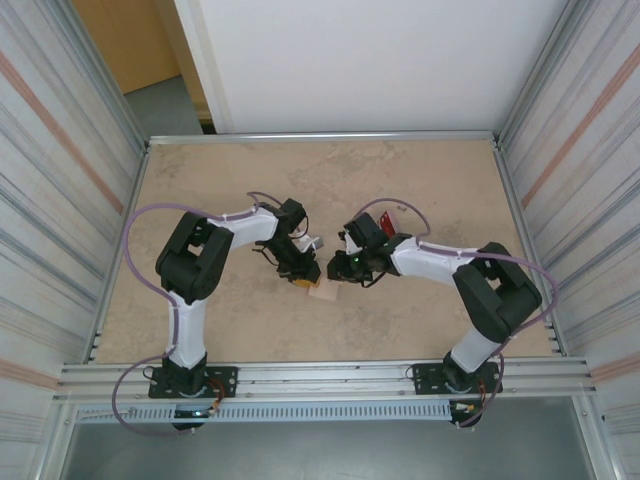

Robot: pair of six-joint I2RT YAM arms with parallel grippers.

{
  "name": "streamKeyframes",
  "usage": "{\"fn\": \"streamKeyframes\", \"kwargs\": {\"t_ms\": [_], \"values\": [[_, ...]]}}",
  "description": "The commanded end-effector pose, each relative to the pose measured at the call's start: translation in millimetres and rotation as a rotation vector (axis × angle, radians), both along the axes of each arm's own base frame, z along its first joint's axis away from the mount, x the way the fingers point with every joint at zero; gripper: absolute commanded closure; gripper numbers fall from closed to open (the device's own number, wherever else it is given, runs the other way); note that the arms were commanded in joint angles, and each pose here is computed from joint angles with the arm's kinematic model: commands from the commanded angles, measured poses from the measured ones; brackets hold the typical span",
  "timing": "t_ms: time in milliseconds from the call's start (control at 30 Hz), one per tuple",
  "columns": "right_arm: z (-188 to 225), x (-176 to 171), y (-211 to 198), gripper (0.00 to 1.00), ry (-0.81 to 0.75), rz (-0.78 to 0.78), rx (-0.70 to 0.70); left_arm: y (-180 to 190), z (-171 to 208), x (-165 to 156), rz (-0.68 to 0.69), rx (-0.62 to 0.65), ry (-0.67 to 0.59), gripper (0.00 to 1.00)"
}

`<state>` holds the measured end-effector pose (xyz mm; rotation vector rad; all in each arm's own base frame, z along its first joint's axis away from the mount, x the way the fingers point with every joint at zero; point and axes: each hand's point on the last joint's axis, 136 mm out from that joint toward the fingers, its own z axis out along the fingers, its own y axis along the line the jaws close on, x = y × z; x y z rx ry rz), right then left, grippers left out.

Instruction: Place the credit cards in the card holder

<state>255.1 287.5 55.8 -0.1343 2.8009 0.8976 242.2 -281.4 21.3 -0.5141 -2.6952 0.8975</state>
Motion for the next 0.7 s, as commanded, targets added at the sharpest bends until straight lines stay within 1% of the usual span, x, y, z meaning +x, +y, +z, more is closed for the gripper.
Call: {"fn": "streamKeyframes", "kwargs": {"t_ms": [0,233,333,400,467,567,600,667], "values": [[15,2,-9,0.79,-0.047,-0.003,0.000,5,-26,-9,-0.028,0.063,0.023,0.80],[-4,7,-25,0.79,-0.014,-0.054,-0.054,6,-24,-9,-0.029,0.062,0.020,0.80],[5,12,-31,0.78,-0.044,-0.077,-0.051,6,-24,-10,-0.030,0.063,0.016,0.80],[13,14,-38,0.71,-0.064,-0.100,-0.049,6,-23,-10,-0.031,0.063,0.015,0.80],[16,15,-47,0.69,-0.069,-0.124,-0.041,6,-24,-10,-0.032,0.064,0.017,0.81],[12,13,-59,0.64,-0.044,-0.169,-0.017,6,-24,-9,-0.029,0.066,0.016,0.81],[8,11,-63,0.62,-0.026,-0.189,-0.004,6,-24,-10,-0.030,0.066,0.017,0.80],[1,9,-66,0.58,0.002,-0.237,0.040,6,-24,-10,-0.030,0.066,0.017,0.81]]}}
